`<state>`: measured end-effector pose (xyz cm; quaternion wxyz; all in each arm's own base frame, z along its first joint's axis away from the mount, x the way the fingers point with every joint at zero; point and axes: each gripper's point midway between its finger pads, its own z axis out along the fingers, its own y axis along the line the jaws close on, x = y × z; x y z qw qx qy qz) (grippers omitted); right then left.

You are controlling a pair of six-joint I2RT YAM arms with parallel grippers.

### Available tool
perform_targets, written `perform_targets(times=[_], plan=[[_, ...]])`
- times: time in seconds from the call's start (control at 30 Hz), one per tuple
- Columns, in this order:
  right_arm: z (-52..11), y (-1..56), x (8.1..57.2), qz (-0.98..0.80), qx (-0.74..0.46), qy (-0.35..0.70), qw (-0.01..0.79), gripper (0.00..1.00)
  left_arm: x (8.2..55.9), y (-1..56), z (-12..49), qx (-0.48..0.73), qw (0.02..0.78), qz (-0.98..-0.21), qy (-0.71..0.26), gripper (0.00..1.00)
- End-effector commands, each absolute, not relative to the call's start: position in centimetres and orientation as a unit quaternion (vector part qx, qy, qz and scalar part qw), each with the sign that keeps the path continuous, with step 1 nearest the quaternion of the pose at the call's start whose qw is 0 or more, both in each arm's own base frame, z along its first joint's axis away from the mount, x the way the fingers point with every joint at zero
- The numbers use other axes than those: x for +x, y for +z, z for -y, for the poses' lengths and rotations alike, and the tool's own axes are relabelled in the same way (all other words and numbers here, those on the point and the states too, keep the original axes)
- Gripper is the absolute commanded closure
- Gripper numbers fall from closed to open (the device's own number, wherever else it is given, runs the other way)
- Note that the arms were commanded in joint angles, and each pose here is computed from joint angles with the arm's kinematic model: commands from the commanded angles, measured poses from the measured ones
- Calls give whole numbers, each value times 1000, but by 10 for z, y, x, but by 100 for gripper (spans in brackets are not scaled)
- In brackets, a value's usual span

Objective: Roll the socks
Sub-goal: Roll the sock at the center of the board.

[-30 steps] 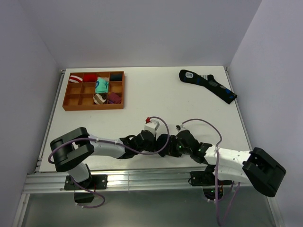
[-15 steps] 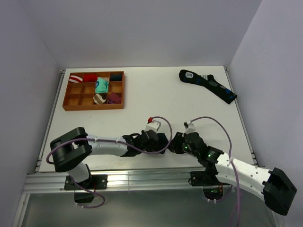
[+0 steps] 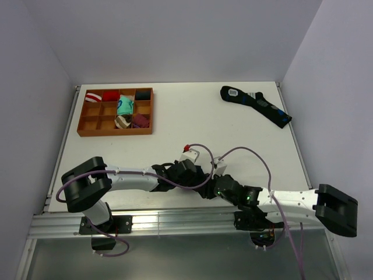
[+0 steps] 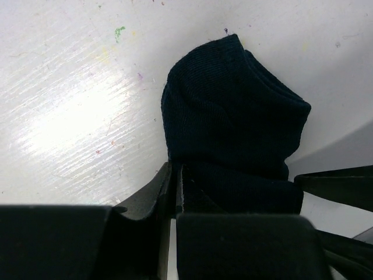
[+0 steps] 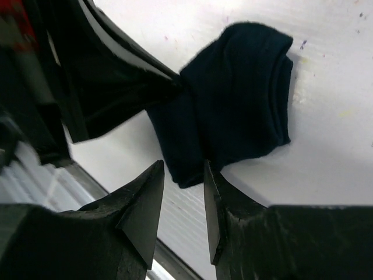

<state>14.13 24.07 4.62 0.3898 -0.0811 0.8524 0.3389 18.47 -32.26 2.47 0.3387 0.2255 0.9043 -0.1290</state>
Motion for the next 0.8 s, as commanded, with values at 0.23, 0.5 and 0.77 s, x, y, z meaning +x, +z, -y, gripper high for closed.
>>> perform_targets(times=[0.23, 0.5, 0.77], plan=[[-257, 85, 157, -807, -87, 326, 485, 58, 177, 36, 328, 254, 326, -900, -137, 91], [-265, 96, 153, -785, -130, 337, 503, 55, 175, 38, 330, 265, 319, -898, -148, 91], [-268, 76, 148, -791, -148, 335, 491, 56, 178, 40, 329, 267, 316, -898, -153, 91]])
